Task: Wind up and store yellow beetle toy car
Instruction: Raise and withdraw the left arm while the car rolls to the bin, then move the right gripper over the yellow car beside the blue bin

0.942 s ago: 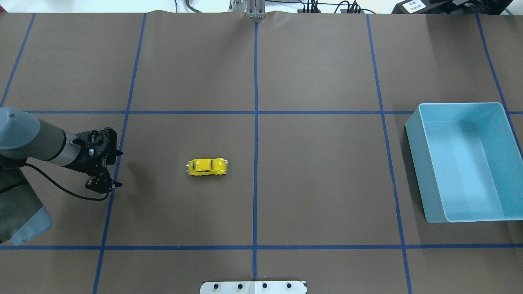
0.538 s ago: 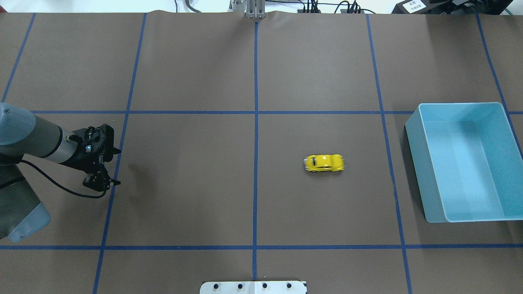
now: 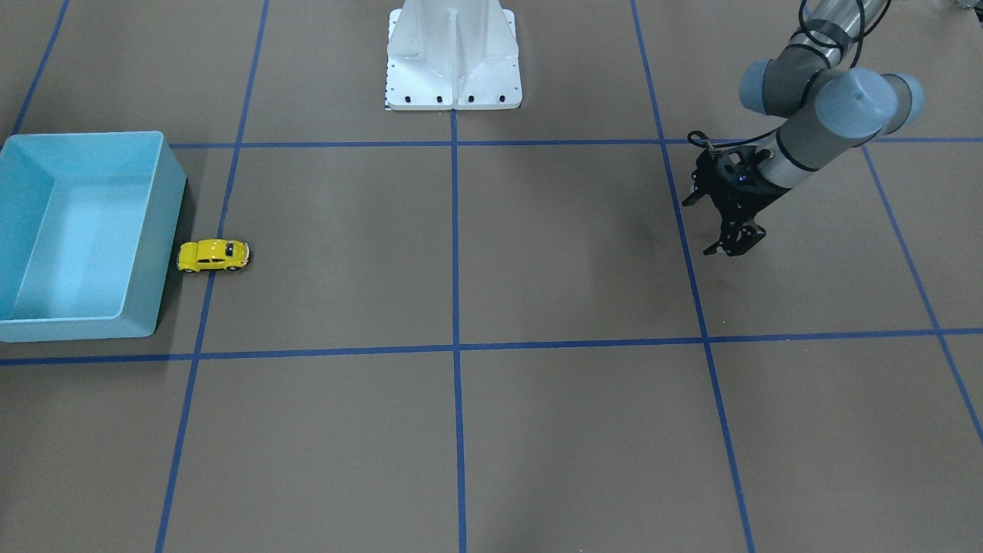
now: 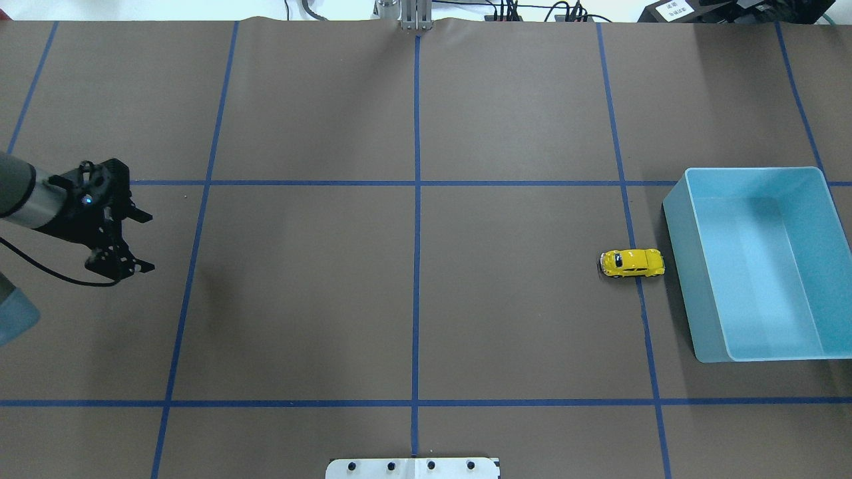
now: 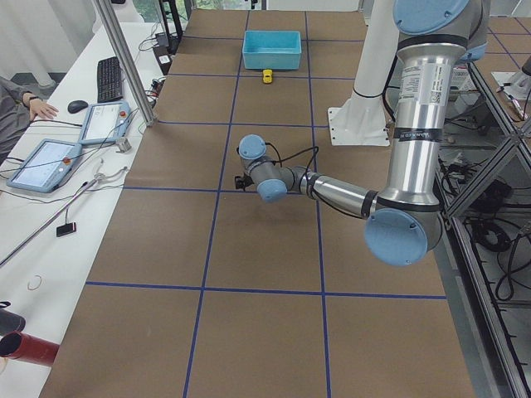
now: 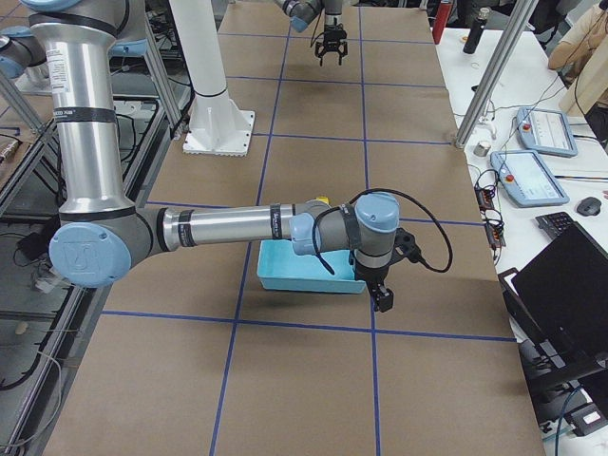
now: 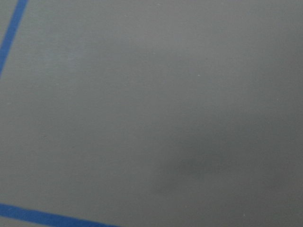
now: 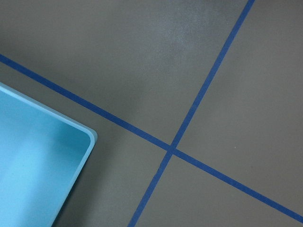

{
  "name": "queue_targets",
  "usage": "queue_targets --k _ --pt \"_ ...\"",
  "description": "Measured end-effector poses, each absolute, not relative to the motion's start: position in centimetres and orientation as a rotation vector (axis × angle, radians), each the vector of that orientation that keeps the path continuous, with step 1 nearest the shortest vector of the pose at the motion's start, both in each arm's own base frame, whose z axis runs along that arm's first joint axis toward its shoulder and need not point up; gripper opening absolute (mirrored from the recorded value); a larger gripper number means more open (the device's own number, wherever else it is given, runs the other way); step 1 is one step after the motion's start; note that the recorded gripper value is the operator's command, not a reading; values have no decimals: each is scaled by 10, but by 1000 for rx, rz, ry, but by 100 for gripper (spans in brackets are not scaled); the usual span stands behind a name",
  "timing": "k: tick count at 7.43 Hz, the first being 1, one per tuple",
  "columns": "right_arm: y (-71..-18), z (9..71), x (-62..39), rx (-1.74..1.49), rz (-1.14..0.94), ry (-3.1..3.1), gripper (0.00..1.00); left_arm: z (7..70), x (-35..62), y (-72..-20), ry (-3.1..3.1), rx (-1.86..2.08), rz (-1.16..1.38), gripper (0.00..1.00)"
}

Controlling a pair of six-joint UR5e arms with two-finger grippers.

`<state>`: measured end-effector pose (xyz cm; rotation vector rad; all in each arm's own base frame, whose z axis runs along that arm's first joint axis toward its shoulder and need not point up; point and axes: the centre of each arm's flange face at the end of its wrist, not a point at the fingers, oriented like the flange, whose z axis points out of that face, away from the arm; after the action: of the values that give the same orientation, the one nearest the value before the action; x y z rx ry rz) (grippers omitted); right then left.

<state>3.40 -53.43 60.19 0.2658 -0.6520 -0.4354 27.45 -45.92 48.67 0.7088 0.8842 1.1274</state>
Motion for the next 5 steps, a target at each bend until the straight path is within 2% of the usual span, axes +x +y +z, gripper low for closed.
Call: queue_targets --k 5 --pt "-542 590 19 353 -495 -643 100 512 124 -516 814 425 746 100"
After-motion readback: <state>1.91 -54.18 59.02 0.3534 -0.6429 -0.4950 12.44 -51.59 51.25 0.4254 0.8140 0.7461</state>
